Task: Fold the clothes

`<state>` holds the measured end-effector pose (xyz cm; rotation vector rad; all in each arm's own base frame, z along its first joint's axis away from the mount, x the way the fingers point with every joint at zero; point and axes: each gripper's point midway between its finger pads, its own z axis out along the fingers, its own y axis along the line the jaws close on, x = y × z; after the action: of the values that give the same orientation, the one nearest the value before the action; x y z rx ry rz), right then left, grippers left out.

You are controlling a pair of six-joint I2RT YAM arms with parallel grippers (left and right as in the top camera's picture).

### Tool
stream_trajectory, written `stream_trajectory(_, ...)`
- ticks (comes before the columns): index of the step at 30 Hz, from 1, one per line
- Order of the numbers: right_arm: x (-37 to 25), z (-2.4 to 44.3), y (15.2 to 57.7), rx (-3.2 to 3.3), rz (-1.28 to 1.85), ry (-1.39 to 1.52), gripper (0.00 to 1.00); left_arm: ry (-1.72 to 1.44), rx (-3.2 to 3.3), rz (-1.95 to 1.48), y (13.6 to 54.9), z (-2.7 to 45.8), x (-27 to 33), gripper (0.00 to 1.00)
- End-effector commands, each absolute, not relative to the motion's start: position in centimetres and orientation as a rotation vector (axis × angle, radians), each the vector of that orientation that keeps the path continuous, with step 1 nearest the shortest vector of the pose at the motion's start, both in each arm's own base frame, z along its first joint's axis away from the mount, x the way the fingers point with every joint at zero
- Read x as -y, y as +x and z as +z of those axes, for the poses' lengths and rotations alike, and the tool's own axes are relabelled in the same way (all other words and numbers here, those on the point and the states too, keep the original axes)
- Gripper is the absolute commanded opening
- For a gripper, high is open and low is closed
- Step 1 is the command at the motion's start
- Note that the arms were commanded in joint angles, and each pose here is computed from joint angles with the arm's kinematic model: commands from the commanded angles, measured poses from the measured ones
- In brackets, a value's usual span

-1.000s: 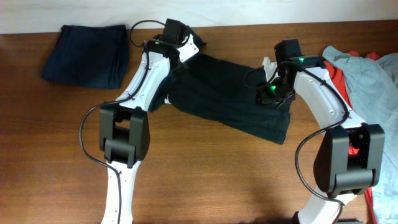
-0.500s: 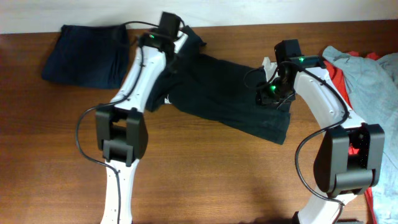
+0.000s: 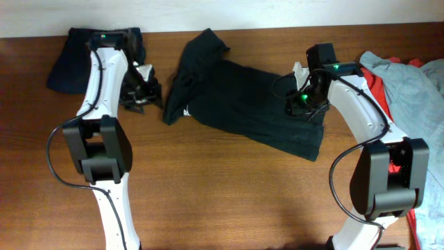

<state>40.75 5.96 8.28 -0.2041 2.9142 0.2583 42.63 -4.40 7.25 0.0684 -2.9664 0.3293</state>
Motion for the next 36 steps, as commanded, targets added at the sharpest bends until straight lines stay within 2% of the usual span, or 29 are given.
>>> stream_trajectory(1,-5.9,8.1,40.6,-2.919,0.241,-0.203,0.5,0.021,2.915,0.444,41.4,7.4,6.9,0.66)
stream_trajectory(5,-5.9,8.1,40.6,-2.919,0.241,-0.203,0.5,-0.018,2.897,0.433,40.9,6.5,8.1,0.71)
stream_trajectory(10,-5.9,8.0,40.5,-2.924,0.241,-0.203,0.5,0.012,2.939,0.361,41.6,4.9,7.7,0.72)
stream_trajectory(15,-5.9,7.8,40.4,-2.928,0.241,-0.203,0.5,-0.013,2.945,0.201,41.2,3.9,6.3,0.72)
stream_trajectory(31,-5.9,7.8,40.4,-2.928,0.241,-0.203,0.5,0.048,2.988,0.031,41.8,2.0,5.5,0.72)
stream_trajectory(36,-5.9,7.8,40.3,-2.929,0.241,-0.203,0.5,0.046,3.004,0.016,42.2,1.9,5.3,0.68)
